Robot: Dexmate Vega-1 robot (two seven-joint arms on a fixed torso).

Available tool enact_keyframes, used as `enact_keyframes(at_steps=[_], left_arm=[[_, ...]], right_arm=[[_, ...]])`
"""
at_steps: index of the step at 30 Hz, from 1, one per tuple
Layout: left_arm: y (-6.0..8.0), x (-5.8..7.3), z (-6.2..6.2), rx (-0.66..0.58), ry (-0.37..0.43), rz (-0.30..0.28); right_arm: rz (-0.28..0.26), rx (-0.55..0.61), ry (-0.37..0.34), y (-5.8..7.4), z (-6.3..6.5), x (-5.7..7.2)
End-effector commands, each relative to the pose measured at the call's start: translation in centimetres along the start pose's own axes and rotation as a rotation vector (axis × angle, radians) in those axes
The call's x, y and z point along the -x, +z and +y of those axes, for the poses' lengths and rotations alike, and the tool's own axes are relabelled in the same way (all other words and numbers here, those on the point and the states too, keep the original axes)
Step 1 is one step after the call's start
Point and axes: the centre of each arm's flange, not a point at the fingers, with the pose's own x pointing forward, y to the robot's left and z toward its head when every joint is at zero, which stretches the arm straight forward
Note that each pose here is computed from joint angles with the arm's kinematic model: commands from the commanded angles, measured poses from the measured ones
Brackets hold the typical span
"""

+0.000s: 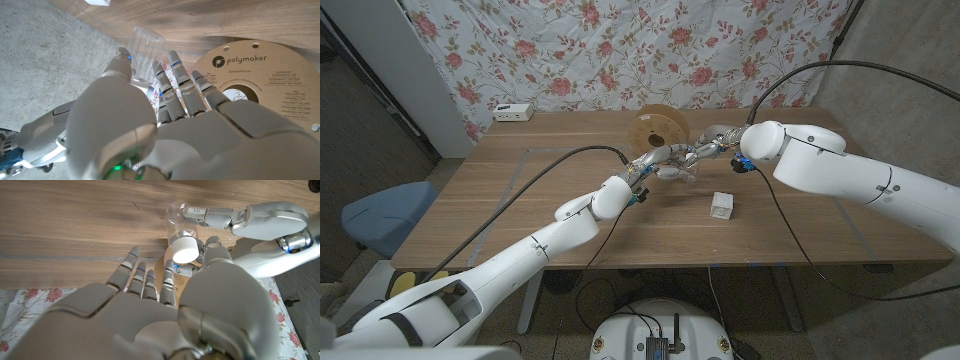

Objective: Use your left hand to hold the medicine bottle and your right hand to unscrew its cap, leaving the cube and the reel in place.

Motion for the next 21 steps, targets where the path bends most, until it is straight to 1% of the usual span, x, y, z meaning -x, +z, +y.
enact_keyframes(at_steps=[1,6,8,10,12,19,21], left_arm=[[0.09,0.08,-0.18,0.001,0.0,-0.002],[0.07,0.11,-0.18,0.002,-0.001,-0.003],[0.05,0.11,-0.19,0.002,-0.002,-0.003],[0.04,0.1,-0.19,0.005,0.001,0.003],[0.03,0.08,-0.18,0.003,-0.002,-0.003],[-0.04,0.03,-0.12,0.006,-0.002,-0.006],[-0.05,0.01,-0.1,0.006,-0.002,-0.003]], right_arm=[[0.043,0.006,-0.03,0.05,-0.13,0.29],[0.069,0.022,-0.031,0.3,-0.06,0.26],[0.072,0.034,-0.025,0.42,-0.02,0.25],[0.061,0.039,-0.026,0.47,0.01,0.26],[0.046,0.042,-0.03,0.43,0.07,0.28],[0.05,0.057,-0.039,0.44,0.14,0.28],[0.038,0.057,-0.037,0.42,0.18,0.24]])
